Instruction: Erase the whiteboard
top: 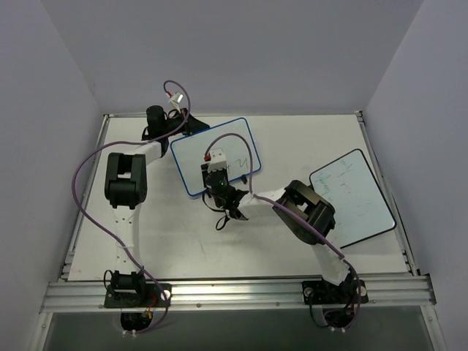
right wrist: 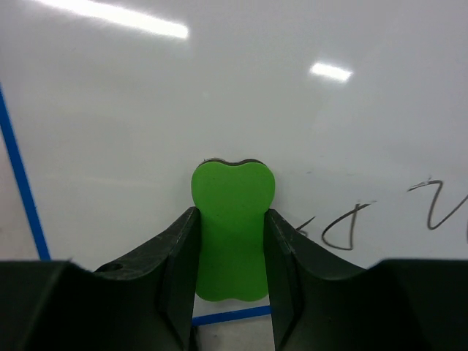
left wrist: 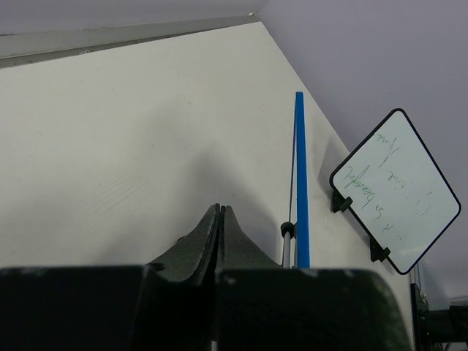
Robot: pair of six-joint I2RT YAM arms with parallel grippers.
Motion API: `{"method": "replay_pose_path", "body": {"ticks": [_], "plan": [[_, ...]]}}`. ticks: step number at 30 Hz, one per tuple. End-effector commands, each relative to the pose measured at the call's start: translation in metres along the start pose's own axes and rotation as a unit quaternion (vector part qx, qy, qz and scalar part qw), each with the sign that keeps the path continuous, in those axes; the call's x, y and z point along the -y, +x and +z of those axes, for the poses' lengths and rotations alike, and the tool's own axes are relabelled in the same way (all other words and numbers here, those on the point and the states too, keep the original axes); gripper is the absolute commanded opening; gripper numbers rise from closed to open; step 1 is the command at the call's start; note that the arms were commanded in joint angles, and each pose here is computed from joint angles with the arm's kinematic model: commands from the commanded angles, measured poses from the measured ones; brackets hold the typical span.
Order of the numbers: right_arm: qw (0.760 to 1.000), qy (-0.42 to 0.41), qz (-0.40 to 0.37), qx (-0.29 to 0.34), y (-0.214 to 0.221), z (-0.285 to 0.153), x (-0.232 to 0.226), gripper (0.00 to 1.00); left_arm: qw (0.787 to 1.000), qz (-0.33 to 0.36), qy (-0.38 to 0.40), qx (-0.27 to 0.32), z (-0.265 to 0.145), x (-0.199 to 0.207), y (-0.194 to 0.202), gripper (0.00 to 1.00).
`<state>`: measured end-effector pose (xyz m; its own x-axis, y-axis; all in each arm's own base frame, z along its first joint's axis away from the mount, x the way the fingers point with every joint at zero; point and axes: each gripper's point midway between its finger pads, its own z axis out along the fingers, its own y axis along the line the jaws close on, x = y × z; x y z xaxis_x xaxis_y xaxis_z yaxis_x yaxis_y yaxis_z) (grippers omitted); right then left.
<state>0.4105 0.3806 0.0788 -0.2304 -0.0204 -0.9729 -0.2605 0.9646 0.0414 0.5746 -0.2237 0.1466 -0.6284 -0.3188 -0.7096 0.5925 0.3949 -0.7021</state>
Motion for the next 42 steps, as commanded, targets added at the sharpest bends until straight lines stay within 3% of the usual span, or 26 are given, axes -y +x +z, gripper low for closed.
{"method": "replay_pose_path", "body": {"ticks": [1, 13, 35, 42], "plan": [[0.999, -0.014, -0.031, -0.038, 0.043, -0.007, -0.013, 0.04, 0.998, 0.039, 0.048, -0.028, 0.006, 0.044, -0.003, 0.02], [0.998, -0.011, -0.039, -0.040, 0.052, -0.006, -0.019, 0.04, 0.998, 0.040, 0.046, -0.029, 0.006, 0.044, -0.003, 0.02], [0.989, 0.137, -0.021, -0.043, 0.049, -0.004, 0.096, 0.03, 0.998, 0.044, 0.038, -0.035, 0.005, 0.041, -0.003, 0.02], [0.986, 0.155, -0.021, -0.049, 0.047, -0.001, 0.112, 0.03, 0.998, 0.044, 0.037, -0.035, 0.005, 0.039, -0.002, 0.02]]}}
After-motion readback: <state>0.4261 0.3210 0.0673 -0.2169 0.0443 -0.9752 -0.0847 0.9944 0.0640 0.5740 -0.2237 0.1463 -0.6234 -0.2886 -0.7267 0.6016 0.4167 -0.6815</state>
